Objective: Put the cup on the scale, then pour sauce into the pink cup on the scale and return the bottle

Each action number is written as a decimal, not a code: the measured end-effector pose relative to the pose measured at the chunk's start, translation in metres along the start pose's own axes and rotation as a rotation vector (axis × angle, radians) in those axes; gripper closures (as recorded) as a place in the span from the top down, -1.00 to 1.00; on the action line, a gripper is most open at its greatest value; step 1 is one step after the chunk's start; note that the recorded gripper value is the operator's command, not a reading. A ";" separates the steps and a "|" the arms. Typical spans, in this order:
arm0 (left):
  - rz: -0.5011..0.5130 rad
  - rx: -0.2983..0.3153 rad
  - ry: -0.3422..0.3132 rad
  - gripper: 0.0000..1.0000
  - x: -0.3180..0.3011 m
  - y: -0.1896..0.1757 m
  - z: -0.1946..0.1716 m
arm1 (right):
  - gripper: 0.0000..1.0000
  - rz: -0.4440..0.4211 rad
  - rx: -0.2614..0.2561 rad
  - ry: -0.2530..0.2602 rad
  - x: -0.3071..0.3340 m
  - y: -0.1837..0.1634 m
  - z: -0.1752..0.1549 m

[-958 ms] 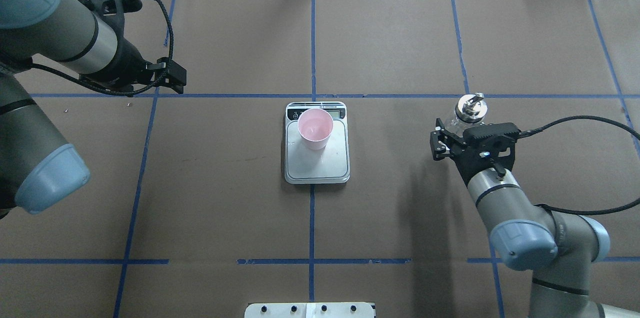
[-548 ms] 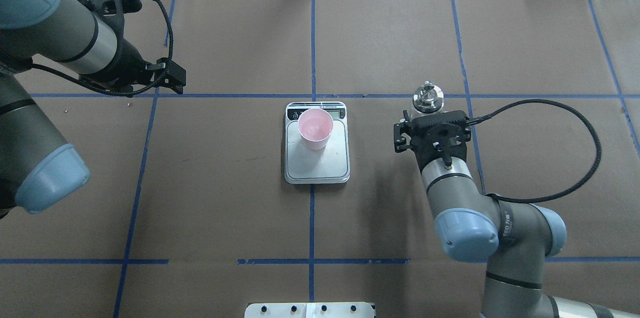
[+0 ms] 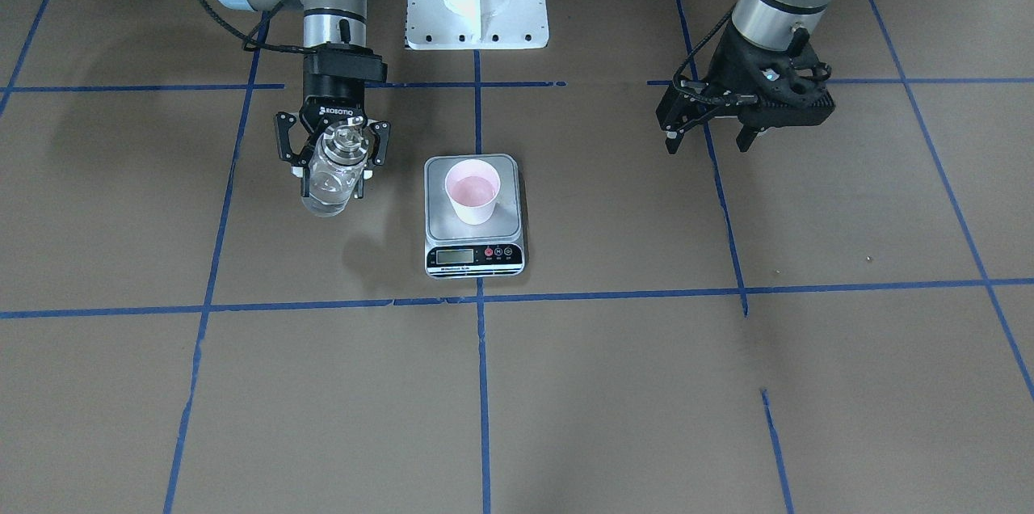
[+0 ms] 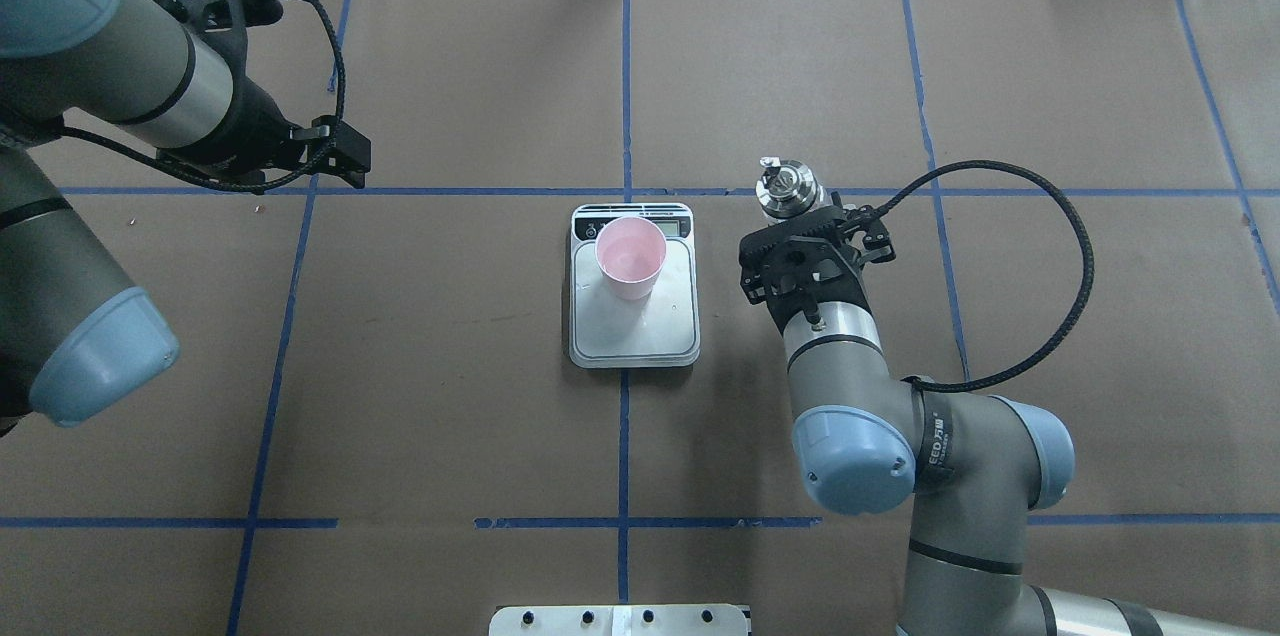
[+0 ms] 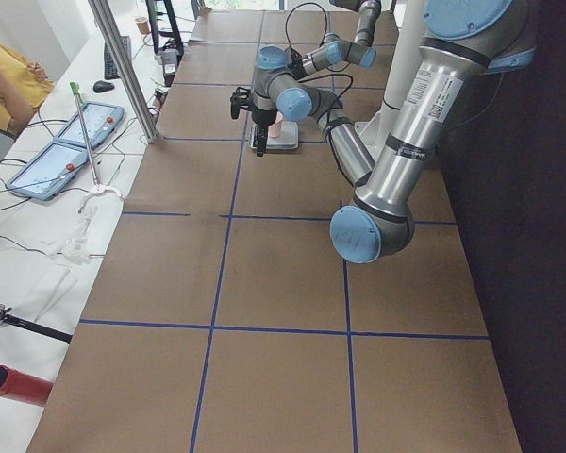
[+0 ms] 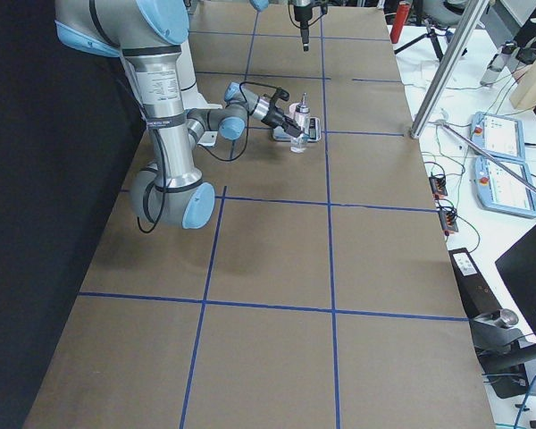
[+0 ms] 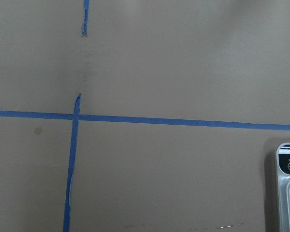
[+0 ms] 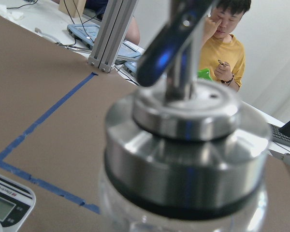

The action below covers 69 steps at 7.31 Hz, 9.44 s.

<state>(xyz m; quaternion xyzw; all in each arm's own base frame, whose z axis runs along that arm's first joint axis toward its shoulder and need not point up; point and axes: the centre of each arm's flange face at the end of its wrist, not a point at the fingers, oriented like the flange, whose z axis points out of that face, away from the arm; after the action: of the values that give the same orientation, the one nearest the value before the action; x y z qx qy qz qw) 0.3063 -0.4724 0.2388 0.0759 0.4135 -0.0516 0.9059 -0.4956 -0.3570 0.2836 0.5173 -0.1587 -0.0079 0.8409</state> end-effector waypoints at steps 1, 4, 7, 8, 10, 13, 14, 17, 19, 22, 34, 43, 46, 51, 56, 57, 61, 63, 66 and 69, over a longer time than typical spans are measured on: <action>0.012 0.000 -0.001 1.00 -0.001 0.000 0.000 | -1.00 -0.092 -0.002 0.002 -0.011 -0.011 -0.003; 0.029 0.001 -0.002 1.00 -0.001 -0.001 0.000 | -1.00 -0.379 0.015 0.111 -0.025 -0.033 -0.005; 0.028 0.000 -0.003 1.00 -0.002 -0.001 0.000 | -1.00 -0.539 0.000 0.183 -0.031 -0.030 0.004; 0.028 0.000 -0.003 1.00 -0.002 -0.001 0.000 | -1.00 -0.582 -0.010 0.198 -0.033 -0.028 0.007; 0.029 0.000 -0.002 1.00 -0.001 -0.001 0.000 | -1.00 -0.664 -0.022 0.223 -0.035 -0.022 0.014; 0.029 0.000 -0.002 1.00 -0.001 -0.001 0.000 | -1.00 -0.823 -0.024 0.274 -0.037 -0.014 0.024; 0.029 0.000 -0.002 1.00 -0.001 -0.001 0.000 | -1.00 -0.890 -0.026 0.291 -0.038 -0.013 0.026; 0.028 -0.001 -0.004 1.00 -0.001 -0.001 0.001 | -1.00 -1.037 -0.028 0.334 -0.039 -0.012 0.029; 0.029 -0.001 -0.003 1.00 -0.001 -0.001 0.002 | -1.00 -1.125 -0.027 0.358 -0.041 -0.018 0.028; 0.029 -0.002 -0.003 1.00 -0.001 0.000 0.002 | -1.00 -1.252 -0.040 0.385 -0.040 -0.022 0.028; 0.026 -0.004 -0.004 1.00 -0.001 0.001 0.003 | -1.00 -1.517 -0.076 0.447 -0.037 -0.029 0.025; 0.027 -0.004 -0.001 1.00 0.001 0.001 0.002 | -1.00 -1.113 0.007 0.421 -0.029 -0.018 0.027; 0.028 -0.002 0.001 1.00 0.002 0.001 0.001 | -1.00 -0.933 0.034 0.391 -0.031 -0.006 0.027; 0.028 -0.001 0.003 1.00 0.002 0.001 0.001 | -1.00 -0.269 0.039 0.263 -0.016 0.017 0.023; 0.023 0.011 -0.005 1.00 0.001 -0.001 0.000 | -1.00 0.422 0.141 0.096 0.071 0.098 0.027; 0.022 0.020 -0.010 1.00 0.000 -0.002 -0.001 | -1.00 0.507 0.148 0.091 0.090 0.116 0.029; 0.021 0.029 -0.010 1.00 -0.001 -0.002 -0.004 | -1.00 0.604 0.141 0.115 0.123 0.154 0.036; 0.021 0.030 -0.011 1.00 -0.001 -0.002 -0.004 | -1.00 0.597 0.121 0.117 0.125 0.161 0.037; 0.022 0.031 -0.009 1.00 0.000 -0.001 -0.005 | -1.00 0.596 0.058 0.100 0.123 0.169 0.039; 0.022 0.032 -0.008 1.00 0.000 -0.002 -0.005 | -1.00 0.584 0.021 0.098 0.124 0.178 0.041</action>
<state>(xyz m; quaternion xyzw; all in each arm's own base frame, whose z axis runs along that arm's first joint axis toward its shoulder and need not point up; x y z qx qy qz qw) 0.3021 -0.4729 0.2351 0.0948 0.4080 -0.0484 0.9068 -0.4159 -0.3318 0.4875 0.4579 -0.2602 0.2610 0.8090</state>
